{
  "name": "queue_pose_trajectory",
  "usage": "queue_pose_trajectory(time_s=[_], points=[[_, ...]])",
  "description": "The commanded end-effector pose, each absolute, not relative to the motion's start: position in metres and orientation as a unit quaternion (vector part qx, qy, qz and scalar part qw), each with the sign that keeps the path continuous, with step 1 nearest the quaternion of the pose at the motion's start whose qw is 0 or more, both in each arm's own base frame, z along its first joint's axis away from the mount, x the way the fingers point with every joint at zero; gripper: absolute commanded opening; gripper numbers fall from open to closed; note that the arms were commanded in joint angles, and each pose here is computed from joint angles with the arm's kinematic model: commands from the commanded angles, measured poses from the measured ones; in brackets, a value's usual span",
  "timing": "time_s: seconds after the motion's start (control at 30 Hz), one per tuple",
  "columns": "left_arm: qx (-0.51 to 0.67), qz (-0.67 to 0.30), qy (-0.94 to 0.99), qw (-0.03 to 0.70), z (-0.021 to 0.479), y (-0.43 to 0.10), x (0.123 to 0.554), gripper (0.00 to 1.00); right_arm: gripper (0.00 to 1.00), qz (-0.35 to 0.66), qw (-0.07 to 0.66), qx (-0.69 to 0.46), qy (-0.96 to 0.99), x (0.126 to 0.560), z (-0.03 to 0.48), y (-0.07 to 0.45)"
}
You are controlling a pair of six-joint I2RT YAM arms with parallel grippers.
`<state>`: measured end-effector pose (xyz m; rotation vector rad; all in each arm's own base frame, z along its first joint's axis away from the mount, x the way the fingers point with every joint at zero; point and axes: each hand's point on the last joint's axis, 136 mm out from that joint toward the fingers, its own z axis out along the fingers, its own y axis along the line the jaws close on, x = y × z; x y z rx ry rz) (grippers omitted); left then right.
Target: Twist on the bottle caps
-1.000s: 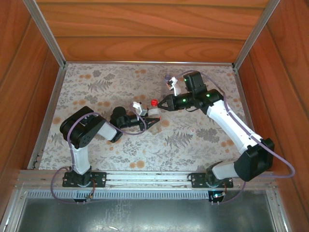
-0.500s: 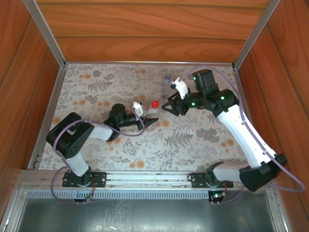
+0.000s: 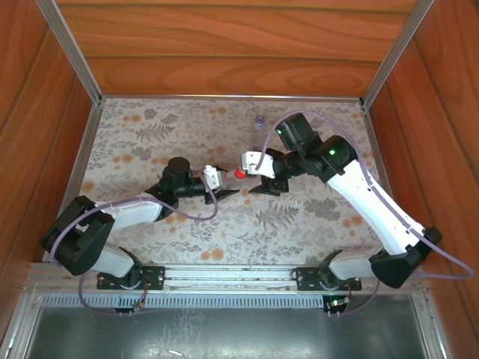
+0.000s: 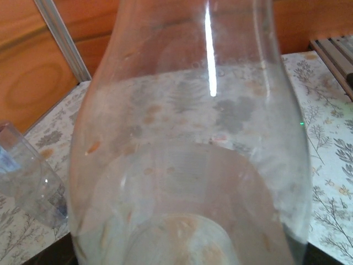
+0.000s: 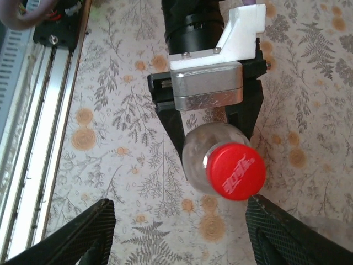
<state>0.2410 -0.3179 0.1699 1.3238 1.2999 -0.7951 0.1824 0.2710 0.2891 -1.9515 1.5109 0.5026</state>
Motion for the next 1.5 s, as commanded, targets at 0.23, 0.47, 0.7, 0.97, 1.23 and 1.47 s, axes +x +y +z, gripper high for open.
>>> queue_pose_trajectory(time_s=[0.23,0.47,0.7,0.97,1.23,1.47], points=[[0.577,-0.348,0.535,0.509,0.166,-0.312,0.223,0.54,0.57,0.166,0.285,-0.783,0.528,0.185,0.280,0.286],[0.578,-0.343,0.536,0.511,0.168,-0.311,0.224,0.54,0.43,0.173,0.265,-0.785,0.533,0.184,0.275,0.292],[0.580,-0.347,0.534,0.508,0.168,-0.313,0.222,0.54,0.44,0.155,0.258,-0.789,0.536,0.190,0.267,0.292],[0.576,-0.341,0.540,0.511,0.168,-0.312,0.225,0.54,0.33,0.161,0.255,-0.785,0.541,0.189,0.268,0.293],[0.540,-0.283,0.579,0.541,0.175,-0.305,0.252,0.54,0.26,0.159,0.257,-0.729,0.614,0.200,0.267,0.296],[0.494,-0.200,0.619,0.576,0.182,-0.289,0.283,0.54,0.16,0.168,0.266,-0.585,0.748,0.223,0.269,0.297]])
